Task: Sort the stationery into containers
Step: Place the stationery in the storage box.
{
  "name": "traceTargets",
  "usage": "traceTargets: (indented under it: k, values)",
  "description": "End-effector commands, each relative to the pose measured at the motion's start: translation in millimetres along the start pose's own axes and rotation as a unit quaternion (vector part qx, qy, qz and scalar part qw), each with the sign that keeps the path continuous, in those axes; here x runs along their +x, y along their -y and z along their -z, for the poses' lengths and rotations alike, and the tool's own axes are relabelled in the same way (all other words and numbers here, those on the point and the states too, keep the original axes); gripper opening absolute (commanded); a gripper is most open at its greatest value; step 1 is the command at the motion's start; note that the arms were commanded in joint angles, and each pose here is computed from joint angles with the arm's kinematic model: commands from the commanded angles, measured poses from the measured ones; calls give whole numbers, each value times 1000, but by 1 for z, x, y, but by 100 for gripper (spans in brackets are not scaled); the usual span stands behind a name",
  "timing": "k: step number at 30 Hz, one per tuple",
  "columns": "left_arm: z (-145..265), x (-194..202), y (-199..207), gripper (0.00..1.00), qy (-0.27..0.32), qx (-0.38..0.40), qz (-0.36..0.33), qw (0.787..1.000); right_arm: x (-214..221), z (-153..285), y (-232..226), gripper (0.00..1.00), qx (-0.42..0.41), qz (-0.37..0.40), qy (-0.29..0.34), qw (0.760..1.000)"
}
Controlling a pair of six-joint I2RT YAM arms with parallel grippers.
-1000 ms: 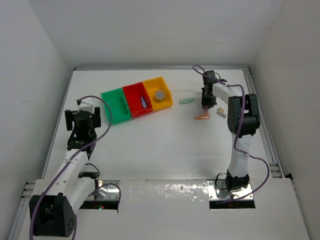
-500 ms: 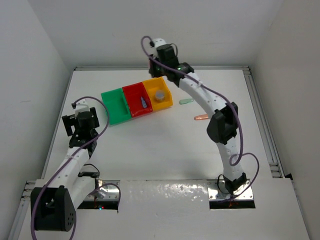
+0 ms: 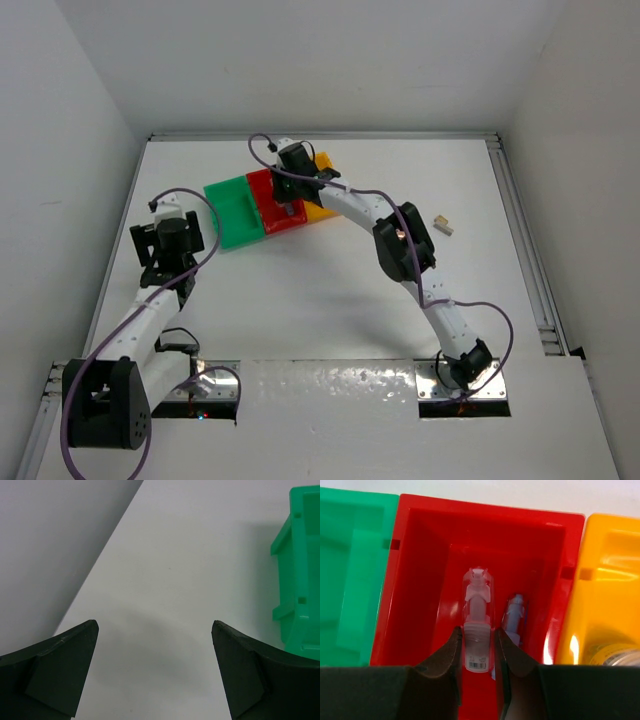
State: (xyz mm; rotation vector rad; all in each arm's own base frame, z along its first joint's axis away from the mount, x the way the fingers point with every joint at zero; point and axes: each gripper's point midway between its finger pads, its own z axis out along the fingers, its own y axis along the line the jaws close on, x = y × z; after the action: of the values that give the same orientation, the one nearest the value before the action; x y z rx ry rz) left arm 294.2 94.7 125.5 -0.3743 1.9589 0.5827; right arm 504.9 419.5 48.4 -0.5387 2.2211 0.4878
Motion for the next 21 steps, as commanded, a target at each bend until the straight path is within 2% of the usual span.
traceTargets:
  k: [1, 3, 5, 8, 10, 12, 16, 20, 21]
  values:
    - [-1, -34, 7, 95, 42, 21, 40, 998, -39, 9, -7, 0, -7, -8, 62, 998]
    - [-1, -34, 9, 95, 42, 23, 41, 998, -25, 1, -9, 2, -6, -1, 47, 999]
    - [-2, -34, 8, 95, 44, 21, 40, 998, -19, -4, -15, 7, -7, 7, 41, 999]
    - [-3, -36, 6, 95, 49, 16, 35, 998, -19, -1, -23, 28, -10, 13, 42, 999]
    - [-3, -36, 5, 96, 52, 12, 31, 998, -18, 0, -24, 37, -10, 17, 42, 999]
    - [-4, -36, 4, 96, 54, 12, 30, 998, -25, 5, -31, 53, -14, 19, 52, 998]
    - [-3, -36, 4, 96, 55, 12, 30, 998, -47, 21, -39, 58, -24, 16, 73, 997]
    - [-3, -37, 6, 96, 56, 16, 29, 998, -78, 50, -45, 58, -31, 14, 100, 994]
    - [-2, -38, 5, 96, 57, 16, 31, 998, -98, 71, -50, 56, -36, 10, 119, 992]
